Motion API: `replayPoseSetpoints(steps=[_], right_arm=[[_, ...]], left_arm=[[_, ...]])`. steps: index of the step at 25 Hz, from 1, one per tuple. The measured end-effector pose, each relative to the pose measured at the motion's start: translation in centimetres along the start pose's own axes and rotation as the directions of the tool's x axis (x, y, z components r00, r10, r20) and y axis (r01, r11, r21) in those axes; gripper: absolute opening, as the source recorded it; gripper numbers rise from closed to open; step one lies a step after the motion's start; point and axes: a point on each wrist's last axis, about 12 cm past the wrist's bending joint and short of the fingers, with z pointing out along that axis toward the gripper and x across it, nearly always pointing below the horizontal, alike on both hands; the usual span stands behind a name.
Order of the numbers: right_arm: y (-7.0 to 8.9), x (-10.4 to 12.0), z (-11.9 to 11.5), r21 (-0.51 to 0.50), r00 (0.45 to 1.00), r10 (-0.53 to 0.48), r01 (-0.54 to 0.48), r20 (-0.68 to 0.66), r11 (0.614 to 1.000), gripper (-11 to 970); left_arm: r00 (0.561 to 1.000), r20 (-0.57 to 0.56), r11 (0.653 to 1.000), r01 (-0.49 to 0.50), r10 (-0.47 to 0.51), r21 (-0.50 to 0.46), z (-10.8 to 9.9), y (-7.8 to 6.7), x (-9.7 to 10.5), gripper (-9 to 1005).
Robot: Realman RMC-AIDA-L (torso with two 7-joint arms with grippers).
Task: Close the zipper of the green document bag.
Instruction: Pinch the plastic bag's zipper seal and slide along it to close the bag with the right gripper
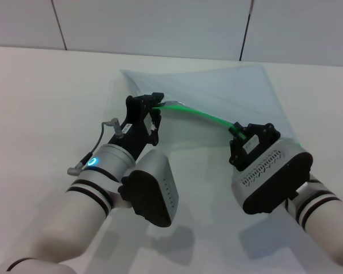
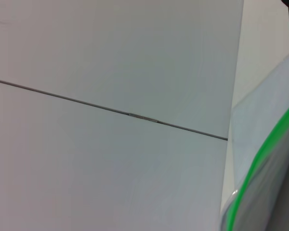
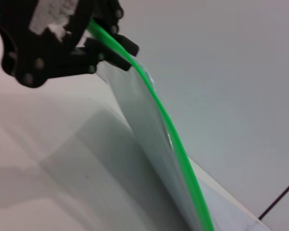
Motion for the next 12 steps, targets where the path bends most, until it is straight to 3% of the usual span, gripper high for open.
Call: replayPoseSetpoints(steps=[12], right_arm=[[-1.5,1.3,0.2,0.053,0.999,0.004,-0.002,-0.045,0.999,107]], left_arm=[[1.000,0.014,1.000,-0.007,0.007,0.006,0.0,0.0,-0.2,77]])
